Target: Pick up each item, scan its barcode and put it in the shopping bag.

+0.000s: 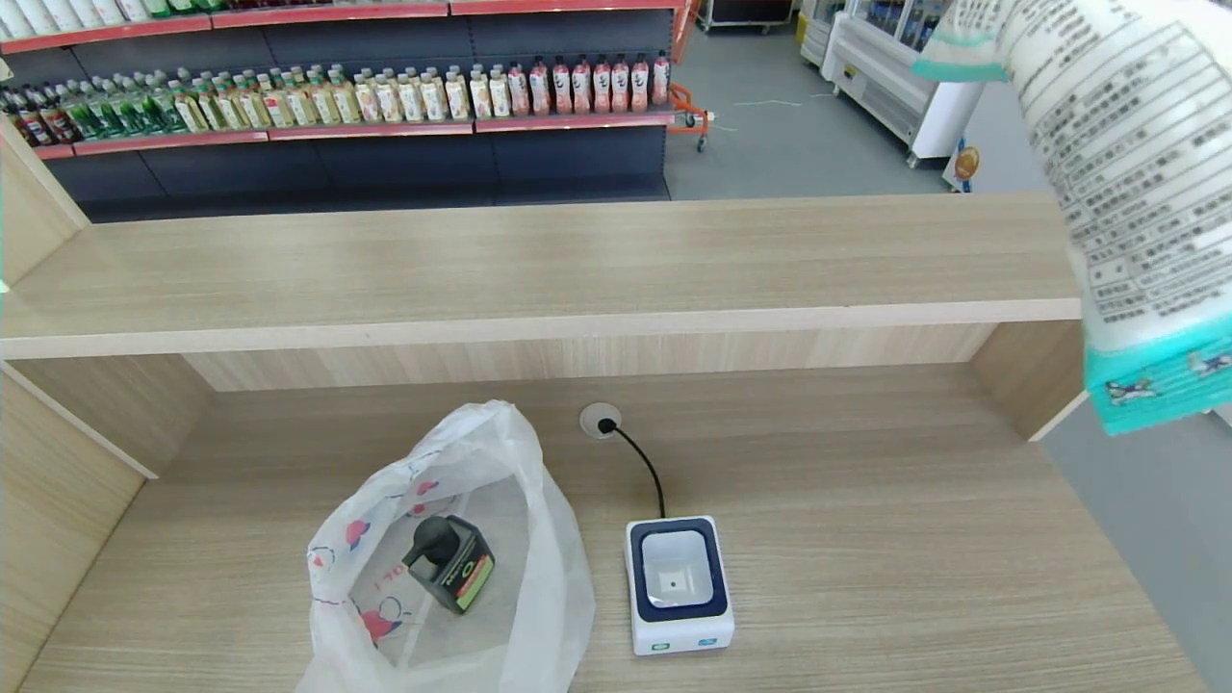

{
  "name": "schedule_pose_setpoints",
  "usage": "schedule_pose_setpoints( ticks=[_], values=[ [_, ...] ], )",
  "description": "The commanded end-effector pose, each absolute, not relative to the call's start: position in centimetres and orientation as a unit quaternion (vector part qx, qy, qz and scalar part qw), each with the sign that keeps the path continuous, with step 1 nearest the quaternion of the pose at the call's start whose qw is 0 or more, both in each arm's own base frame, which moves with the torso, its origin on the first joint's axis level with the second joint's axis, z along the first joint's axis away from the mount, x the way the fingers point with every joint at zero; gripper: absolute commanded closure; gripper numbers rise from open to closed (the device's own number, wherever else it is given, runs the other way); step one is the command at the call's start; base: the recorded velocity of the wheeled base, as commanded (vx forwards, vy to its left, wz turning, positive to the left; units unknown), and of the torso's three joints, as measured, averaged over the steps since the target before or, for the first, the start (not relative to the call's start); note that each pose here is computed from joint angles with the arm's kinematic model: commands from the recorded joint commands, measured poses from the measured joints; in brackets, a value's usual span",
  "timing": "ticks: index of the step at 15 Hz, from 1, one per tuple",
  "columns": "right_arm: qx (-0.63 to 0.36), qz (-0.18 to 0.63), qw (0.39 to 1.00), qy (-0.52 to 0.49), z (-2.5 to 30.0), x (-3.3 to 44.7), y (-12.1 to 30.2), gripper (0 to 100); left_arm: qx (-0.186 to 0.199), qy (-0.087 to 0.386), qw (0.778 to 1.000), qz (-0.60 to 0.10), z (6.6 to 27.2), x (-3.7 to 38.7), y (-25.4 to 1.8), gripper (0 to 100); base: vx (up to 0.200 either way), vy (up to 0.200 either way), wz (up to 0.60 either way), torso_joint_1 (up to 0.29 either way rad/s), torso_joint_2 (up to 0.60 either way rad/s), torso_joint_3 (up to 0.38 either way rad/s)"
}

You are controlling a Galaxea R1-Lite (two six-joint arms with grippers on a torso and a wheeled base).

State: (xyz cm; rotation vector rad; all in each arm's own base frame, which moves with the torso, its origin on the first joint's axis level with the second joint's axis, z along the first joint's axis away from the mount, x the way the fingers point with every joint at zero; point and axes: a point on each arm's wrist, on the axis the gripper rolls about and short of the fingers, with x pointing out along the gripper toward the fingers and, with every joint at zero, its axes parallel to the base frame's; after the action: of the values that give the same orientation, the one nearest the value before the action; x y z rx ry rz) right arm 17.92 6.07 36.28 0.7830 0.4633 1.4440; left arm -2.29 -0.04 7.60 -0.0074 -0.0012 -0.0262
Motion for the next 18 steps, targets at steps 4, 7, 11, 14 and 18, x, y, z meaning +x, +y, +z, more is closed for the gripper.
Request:
schedule_pose_setpoints(
  ticks=[4, 7, 11, 14, 18],
  values=[
    [0.343, 0.613, 0.689, 0.180, 35.9, 18.6, 5.4, 100, -0.004, -0.001, 1.000, -0.013, 7.6, -2.3, 0.0, 0, 0.000, 0.000, 0.00, 0.000, 0.00, 0.000],
    [0.368, 0.579, 0.707, 0.169, 37.0, 19.0, 5.1, 100, -0.004, -0.001, 1.000, -0.014, 7.6, -2.3, 0.0, 0, 0.000, 0.000, 0.00, 0.000, 0.00, 0.000],
    [0.363, 0.480, 0.785, 0.144, 37.3, 20.4, 5.9, 100, -0.004, -0.001, 1.000, -0.013, 7.6, -2.3, 0.0, 0, 0.000, 0.000, 0.00, 0.000, 0.00, 0.000],
    [0.176, 0.417, 0.889, 0.068, 35.3, 20.0, 8.3, 100, -0.004, -0.001, 1.000, -0.013, 7.6, -2.3, 0.0, 0, 0.000, 0.000, 0.00, 0.000, 0.00, 0.000],
    [0.038, 0.437, 0.896, 0.068, 31.9, 17.0, 10.9, 100, -0.004, -0.001, 1.000, -0.013, 7.6, -2.3, 0.0, 0, 0.000, 0.000, 0.00, 0.000, 0.00, 0.000]
  ],
)
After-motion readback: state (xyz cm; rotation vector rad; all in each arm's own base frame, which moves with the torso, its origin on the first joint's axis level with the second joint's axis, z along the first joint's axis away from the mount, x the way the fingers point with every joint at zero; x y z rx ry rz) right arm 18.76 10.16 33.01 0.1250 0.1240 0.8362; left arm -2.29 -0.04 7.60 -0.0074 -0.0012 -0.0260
